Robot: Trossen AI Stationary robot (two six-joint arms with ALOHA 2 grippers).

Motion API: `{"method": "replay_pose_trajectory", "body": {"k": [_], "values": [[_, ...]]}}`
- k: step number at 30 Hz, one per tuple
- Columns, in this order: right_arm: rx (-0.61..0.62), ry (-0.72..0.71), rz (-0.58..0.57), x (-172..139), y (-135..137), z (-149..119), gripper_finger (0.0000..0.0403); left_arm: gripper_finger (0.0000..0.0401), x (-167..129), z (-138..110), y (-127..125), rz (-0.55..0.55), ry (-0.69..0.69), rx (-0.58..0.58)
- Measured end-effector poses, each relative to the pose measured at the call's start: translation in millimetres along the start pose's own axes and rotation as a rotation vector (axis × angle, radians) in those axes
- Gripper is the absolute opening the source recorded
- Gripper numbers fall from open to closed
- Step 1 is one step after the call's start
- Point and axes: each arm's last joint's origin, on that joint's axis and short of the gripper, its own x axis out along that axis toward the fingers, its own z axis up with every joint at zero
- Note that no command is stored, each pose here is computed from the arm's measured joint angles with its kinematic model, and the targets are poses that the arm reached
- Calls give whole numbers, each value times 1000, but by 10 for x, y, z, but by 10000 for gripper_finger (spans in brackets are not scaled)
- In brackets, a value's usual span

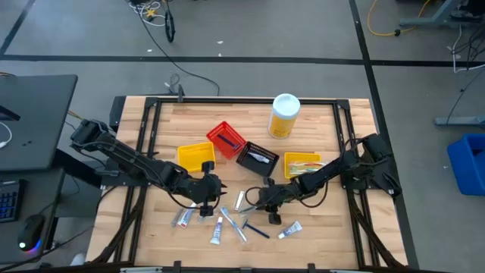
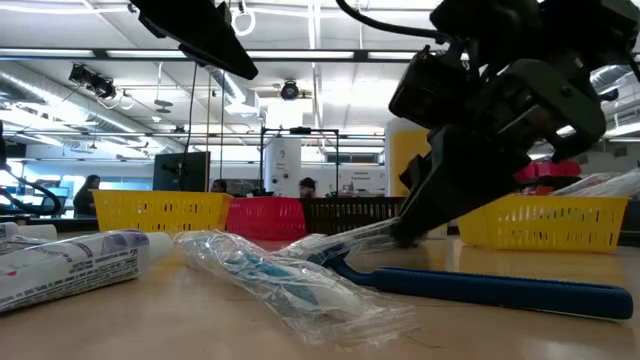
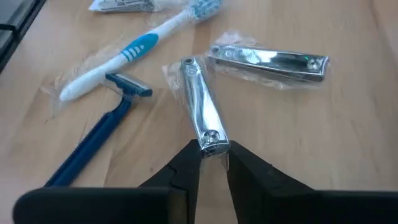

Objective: Pick & Place Travel size toiletries
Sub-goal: Put the nail cutter into the left yellow bin

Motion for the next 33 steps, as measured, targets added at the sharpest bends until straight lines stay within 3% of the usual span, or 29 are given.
{"method": "replay_pose_trajectory", "body": {"k": [5,10,14,23,28,33], "values": [[0,2,-4,1,-2,-3,65,91,0,2,1,3,-1,-48],[1,-10,-3,0,-3,9,64,91,105,-23,-6,20,15,-215],[2,-23,0,0,1,22,64,97,300,-96,-36,13,66,-281],[-28,-80,-15,9,39,203,64,169,729,-170,-106,-144,98,-320],[-21,-85,-41,10,6,247,64,204,794,-189,-122,-148,90,-305],[-9,-156,-34,4,-23,329,65,213,832,-212,-99,-137,100,-303]]}}
